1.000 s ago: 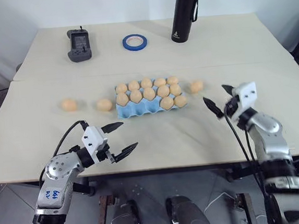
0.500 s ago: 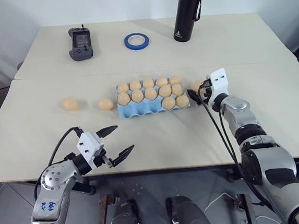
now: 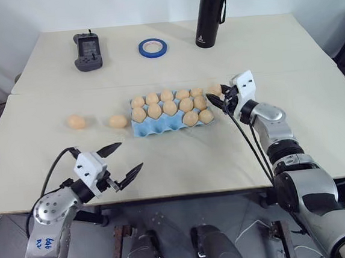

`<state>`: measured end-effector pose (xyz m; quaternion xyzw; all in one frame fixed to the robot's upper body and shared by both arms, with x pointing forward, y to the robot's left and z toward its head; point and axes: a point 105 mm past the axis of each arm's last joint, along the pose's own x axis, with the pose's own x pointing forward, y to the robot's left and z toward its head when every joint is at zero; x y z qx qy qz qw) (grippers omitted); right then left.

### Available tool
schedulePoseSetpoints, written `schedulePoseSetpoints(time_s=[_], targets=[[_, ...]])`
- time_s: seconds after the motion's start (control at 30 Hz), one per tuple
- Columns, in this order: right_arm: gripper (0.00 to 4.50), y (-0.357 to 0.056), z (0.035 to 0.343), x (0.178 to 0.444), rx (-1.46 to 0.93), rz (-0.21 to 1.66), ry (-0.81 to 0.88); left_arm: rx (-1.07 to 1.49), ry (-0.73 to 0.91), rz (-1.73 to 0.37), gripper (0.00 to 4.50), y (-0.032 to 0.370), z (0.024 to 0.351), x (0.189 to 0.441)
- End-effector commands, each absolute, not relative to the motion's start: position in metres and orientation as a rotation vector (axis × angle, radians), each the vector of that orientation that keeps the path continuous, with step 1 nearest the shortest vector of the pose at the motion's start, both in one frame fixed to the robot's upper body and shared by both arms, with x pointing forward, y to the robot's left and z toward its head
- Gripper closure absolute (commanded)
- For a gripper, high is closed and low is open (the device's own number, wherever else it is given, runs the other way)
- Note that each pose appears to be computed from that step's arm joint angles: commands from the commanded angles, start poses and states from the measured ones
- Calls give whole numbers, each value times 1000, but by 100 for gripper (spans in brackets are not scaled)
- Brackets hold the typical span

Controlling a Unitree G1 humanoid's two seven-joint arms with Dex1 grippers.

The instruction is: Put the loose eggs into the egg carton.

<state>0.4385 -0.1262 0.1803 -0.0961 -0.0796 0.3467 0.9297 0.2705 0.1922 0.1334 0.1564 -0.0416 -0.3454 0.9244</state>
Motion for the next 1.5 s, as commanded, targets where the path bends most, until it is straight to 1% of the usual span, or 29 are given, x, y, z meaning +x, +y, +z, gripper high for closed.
schedulePoseSetpoints(time_s=[0.03, 0.1, 0.23, 0.43, 0.5, 0.57, 0.6, 0.67, 0.7, 0.77, 0.83, 0.97, 1.1, 1.17, 1.23, 1.37, 1.43, 1.5], targets=[[252, -87, 192, 422, -215, 862, -201, 333, -89, -650, 0, 215, 138, 266], [252, -79, 189, 418, -215, 868, -188, 330, -85, -641, 0, 218, 137, 265], [252, -52, 171, 397, -223, 967, -147, 323, -83, -633, 0, 219, 136, 264], [252, -41, 166, 384, -208, 1007, -137, 312, -90, -634, 0, 215, 136, 263], [187, -43, 165, 383, -214, 1008, -130, 313, -92, -634, 0, 216, 137, 264], [132, -45, 165, 382, -223, 1006, -129, 314, -93, -633, 0, 216, 138, 264], [95, -45, 165, 381, -227, 1007, -129, 314, -93, -633, 0, 216, 138, 264], [28, -57, 177, 380, -234, 1003, -173, 314, -95, -630, 0, 217, 139, 264], [2, -64, 182, 376, -238, 1009, -196, 313, -97, -627, 0, 217, 139, 264], [2, -77, 184, 366, -247, 1045, -221, 307, -101, -620, 0, 219, 140, 264], [2, -91, 180, 353, -267, 1089, -223, 297, -100, -613, 0, 221, 140, 262], [2, -133, 160, 331, -269, 1118, -182, 276, -74, -594, 0, 227, 134, 256], [2, -151, 157, 308, -220, 1149, -268, 243, -59, -504, 0, 242, 131, 250], [2, -158, 154, 300, -198, 1150, -276, 218, -59, -433, 0, 252, 129, 247], [2, -163, 151, 299, -193, 1119, -266, 196, -61, -373, 0, 261, 129, 244], [2, -169, 148, 300, -194, 1054, -267, 180, -76, -350, 0, 261, 132, 244], [2, -170, 148, 302, -192, 1028, -271, 163, -94, -363, 0, 255, 135, 250], [2, -170, 149, 303, -195, 1014, -276, 153, -112, -397, 0, 245, 139, 262]])
